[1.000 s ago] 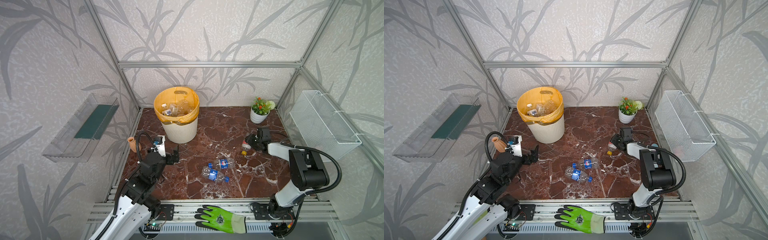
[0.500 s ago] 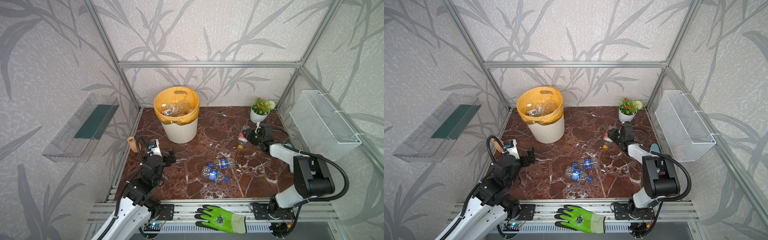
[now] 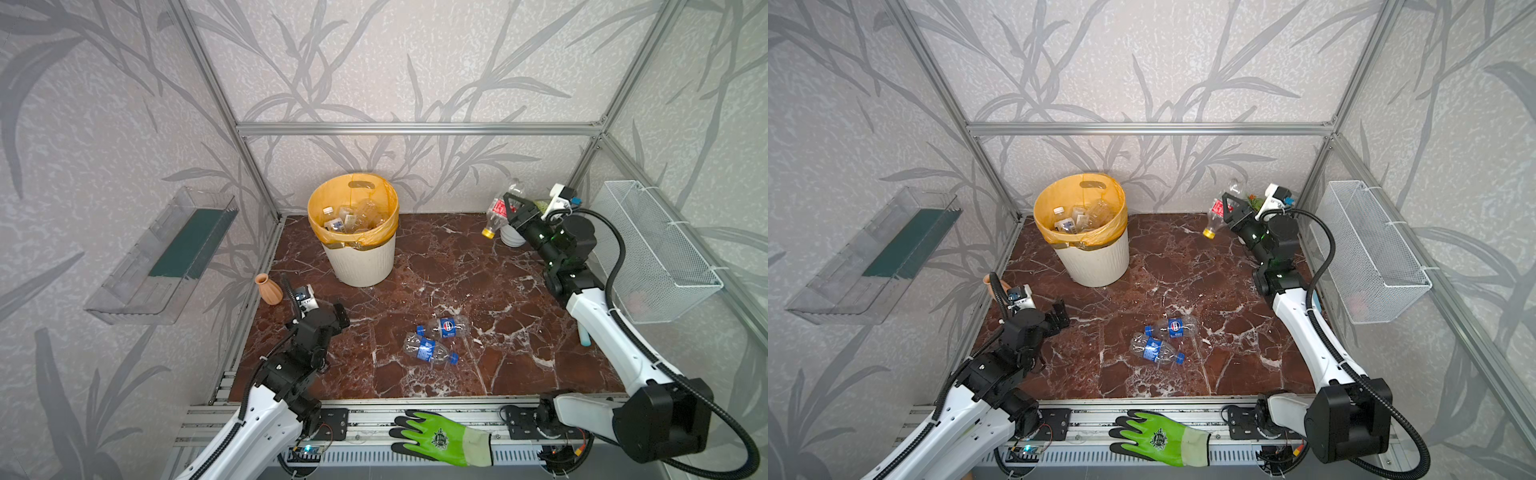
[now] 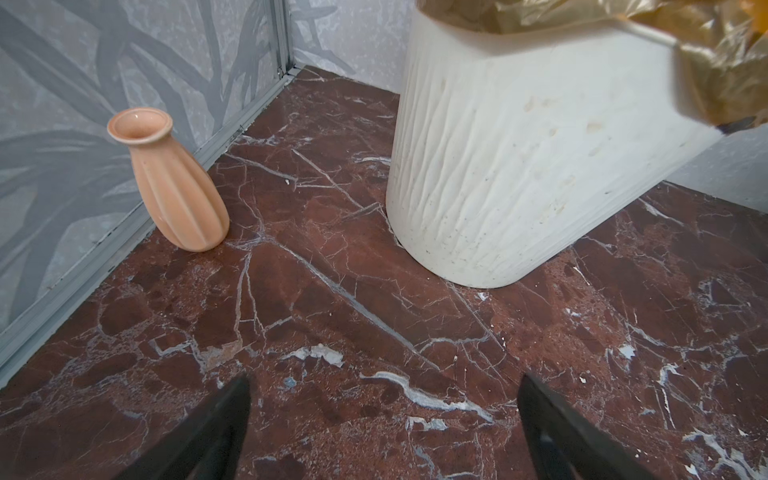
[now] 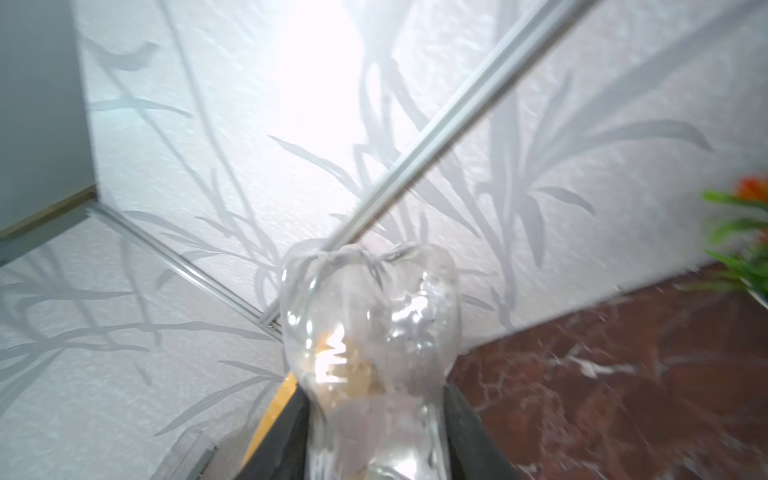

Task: Throw the plastic bottles in the bin
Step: 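Lift the red-label bottle with the right gripper and release it over the bin, then reach the left gripper down onto the Pepsi bottle nearest the robot and close it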

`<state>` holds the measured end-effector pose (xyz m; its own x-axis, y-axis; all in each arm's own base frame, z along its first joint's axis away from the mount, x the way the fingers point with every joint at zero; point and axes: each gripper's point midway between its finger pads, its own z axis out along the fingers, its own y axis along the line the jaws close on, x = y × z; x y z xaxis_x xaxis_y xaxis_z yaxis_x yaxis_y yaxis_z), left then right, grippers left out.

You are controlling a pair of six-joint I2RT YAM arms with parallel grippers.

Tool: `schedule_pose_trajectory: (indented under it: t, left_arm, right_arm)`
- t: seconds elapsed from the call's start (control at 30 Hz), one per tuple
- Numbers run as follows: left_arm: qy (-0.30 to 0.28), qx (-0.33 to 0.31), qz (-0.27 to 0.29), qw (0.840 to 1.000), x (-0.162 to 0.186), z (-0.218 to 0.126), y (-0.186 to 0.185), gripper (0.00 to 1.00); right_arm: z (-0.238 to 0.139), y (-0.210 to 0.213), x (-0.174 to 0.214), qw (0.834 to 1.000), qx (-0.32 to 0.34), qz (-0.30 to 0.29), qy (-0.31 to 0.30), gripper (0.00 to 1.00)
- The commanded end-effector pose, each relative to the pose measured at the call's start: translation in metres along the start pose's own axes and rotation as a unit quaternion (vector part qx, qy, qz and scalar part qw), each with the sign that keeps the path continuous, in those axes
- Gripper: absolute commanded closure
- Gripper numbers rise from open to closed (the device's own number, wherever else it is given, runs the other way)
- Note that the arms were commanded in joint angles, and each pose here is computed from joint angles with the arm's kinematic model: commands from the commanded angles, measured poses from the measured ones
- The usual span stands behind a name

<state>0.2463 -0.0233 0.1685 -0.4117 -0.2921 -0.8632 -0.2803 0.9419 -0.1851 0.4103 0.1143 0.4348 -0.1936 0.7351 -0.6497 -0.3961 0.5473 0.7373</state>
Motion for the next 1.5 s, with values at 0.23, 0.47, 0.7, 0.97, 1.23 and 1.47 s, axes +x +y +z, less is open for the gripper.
schedule_pose_trajectory:
  t: [0.23,0.47,0.7,0.97,1.23,1.47]
  left_arm:
    - [0.036,-0.010,-0.009,0.999,0.016,0.009,-0.002,0.01]
    - [0.044,-0.010,-0.005,0.999,0.016,0.009,-0.002,0.01]
    - [0.031,0.016,0.012,0.999,0.004,0.002,-0.010,0.01]
    - [0.032,0.060,0.039,0.997,-0.006,-0.004,-0.029,0.01]
    - [0.049,0.143,0.109,0.983,0.006,-0.005,-0.073,0.01]
    - [0.058,0.207,0.292,0.932,0.035,-0.025,-0.130,0.01]
  right_arm:
    - [0.133,0.121,0.112,0.985,-0.151,0.016,0.085,0.57]
    - [0.199,0.131,0.205,0.961,-0.160,-0.003,0.226,0.33]
    - [0.154,0.141,0.123,0.975,-0.148,-0.063,0.153,0.02]
    - [0.076,0.093,0.073,0.986,-0.091,-0.088,0.109,0.01]
    - [0.000,-0.032,0.109,0.988,0.023,-0.067,0.140,0.01]
    - [-0.075,-0.137,0.144,0.981,0.132,-0.009,0.145,0.01]
